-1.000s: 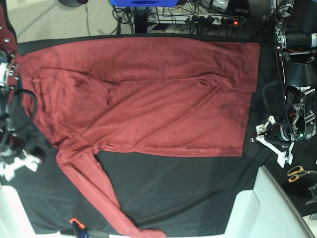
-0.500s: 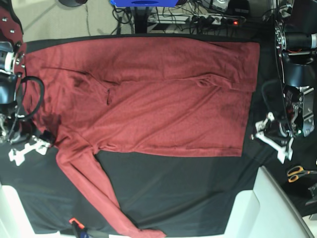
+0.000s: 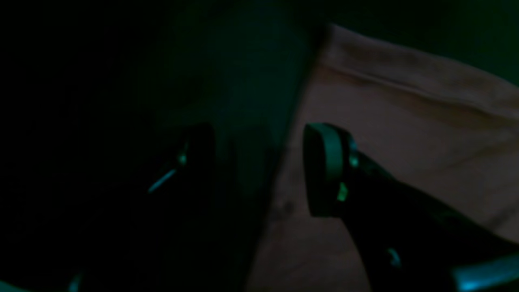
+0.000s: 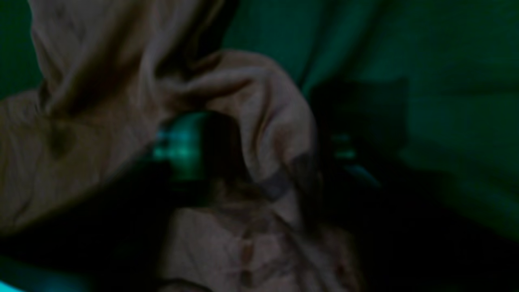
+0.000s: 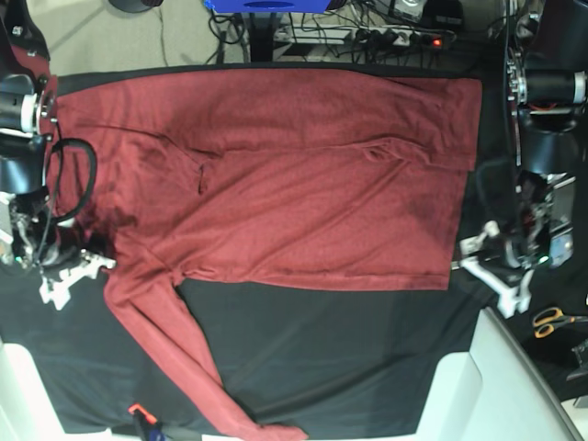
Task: Fold the T-shirt properly
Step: 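Move the left gripper down to the opposite side edge of the shirt, then grasp the side edge with the left gripper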
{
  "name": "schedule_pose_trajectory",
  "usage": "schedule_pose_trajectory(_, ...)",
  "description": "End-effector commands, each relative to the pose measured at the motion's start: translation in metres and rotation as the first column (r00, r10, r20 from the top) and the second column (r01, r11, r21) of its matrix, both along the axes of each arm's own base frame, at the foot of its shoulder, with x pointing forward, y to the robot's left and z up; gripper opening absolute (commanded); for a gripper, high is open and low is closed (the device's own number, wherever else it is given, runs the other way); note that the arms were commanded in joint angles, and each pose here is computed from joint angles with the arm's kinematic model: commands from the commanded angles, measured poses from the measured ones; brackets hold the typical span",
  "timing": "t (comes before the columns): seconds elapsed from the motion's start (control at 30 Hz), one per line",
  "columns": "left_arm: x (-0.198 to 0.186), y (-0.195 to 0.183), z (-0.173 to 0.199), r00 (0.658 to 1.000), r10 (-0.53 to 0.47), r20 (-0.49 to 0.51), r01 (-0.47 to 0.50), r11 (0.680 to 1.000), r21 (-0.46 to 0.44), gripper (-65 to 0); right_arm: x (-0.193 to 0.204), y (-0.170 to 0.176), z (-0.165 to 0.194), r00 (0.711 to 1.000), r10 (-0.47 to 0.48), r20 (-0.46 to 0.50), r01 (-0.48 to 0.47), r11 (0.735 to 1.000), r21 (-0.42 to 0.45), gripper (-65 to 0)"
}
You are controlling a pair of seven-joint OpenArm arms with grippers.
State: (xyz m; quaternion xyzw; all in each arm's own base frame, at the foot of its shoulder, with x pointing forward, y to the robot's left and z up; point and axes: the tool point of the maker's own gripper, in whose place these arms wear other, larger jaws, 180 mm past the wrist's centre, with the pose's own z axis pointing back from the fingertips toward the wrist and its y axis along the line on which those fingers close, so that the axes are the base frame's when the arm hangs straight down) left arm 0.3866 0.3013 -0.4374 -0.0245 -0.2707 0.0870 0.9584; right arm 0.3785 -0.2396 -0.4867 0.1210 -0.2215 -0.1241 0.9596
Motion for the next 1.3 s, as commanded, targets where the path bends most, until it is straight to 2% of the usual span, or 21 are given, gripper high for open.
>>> schedule_pose_trajectory(0.0, 0.016, 0.004, 0.017, 0.999, -0.008, 0.053, 0.007, 1.000, 0.014, -30.1, 0.018, -0.006, 0.017, 0.999, 0.000, 0.053, 0.001, 1.000, -0.009, -50.1)
schedule_pose_trajectory(0.07, 0.019, -0.008, 0.015, 0.998, -0.017, 0.056, 0.018, 1.000, -0.006, -30.1, 0.018, -0.006, 0.017, 0.999, -0.002, 0.051, 0.002, 1.000, -0.009, -63.5)
schedule_pose_trajectory(0.1, 0.021, -0.011, 0.016, 0.998, -0.013, 0.065, 0.014, 1.000, -0.018, -30.1, 0.018, -0.006, 0.017, 0.999, -0.002, 0.051, 0.002, 1.000, -0.009, -65.0)
schedule_pose_trajectory(0.2, 0.032, -0.019, 0.024, 0.996, 0.001, 0.093, 0.003, 0.999, -0.049, -28.5, 0.018, -0.008, 0.017, 0.999, -0.005, 0.052, 0.005, 1.000, -0.008, -63.3)
schedule_pose_trajectory(0.33, 0.040, -0.025, 0.030, 0.994, 0.000, 0.111, 0.006, 0.998, -0.062, -10.9, 0.018, -0.008, 0.017, 0.999, -0.004, 0.052, 0.004, 1.000, -0.009, -64.5)
schedule_pose_trajectory(0.4, 0.048, -0.026, 0.038, 0.991, 0.003, 0.134, 0.006, 0.998, -0.063, -6.7, 0.017, -0.007, 0.016, 0.999, -0.003, 0.049, 0.004, 1.000, -0.009, -64.5)
schedule_pose_trajectory(0.6, 0.051, -0.007, 0.024, 0.995, 0.079, 0.053, -0.074, 0.993, -0.093, -6.7, 0.016, -0.007, 0.016, 0.999, -0.005, 0.047, 0.005, 1.000, -0.007, -64.5)
schedule_pose_trajectory(0.73, 0.055, 0.014, 0.019, 0.986, 0.142, 0.092, -0.136, 0.988, -0.076, -6.9, 0.016, -0.008, 0.016, 0.999, -0.006, 0.048, 0.006, 1.000, -0.008, -64.5)
schedule_pose_trajectory(0.8, 0.052, 0.024, 0.014, 0.982, 0.168, 0.080, -0.163, 0.984, -0.064, -6.9, 0.016, -0.010, 0.017, 0.999, -0.007, 0.048, 0.007, 1.000, -0.011, -64.7)
schedule_pose_trajectory(0.93, 0.042, 0.022, -0.006, 0.996, 0.082, 0.027, -0.083, 0.995, 0.061, -7.1, 0.017, -0.010, 0.017, 0.999, -0.007, 0.050, 0.007, 1.000, -0.011, -64.7)
schedule_pose_trajectory(1.1, 0.032, 0.007, -0.026, 0.998, 0.062, -0.005, -0.061, 0.997, 0.048, -7.1, 0.017, -0.010, 0.018, 0.999, -0.006, 0.050, 0.007, 1.000, -0.011, -64.7)
schedule_pose_trajectory(1.2, 0.034, -0.015, -0.029, 1.000, -0.010, 0.003, 0.010, 1.000, -0.003, -7.2, 0.017, -0.010, 0.017, 0.999, -0.006, 0.048, 0.006, 1.000, -0.011, -64.7)
schedule_pose_trajectory(1.27, 0.037, -0.017, -0.027, 1.000, -0.019, 0.011, 0.019, 1.000, -0.009, -7.2, 0.017, -0.010, 0.017, 0.999, -0.006, 0.048, 0.006, 1.000, -0.011, -64.7)
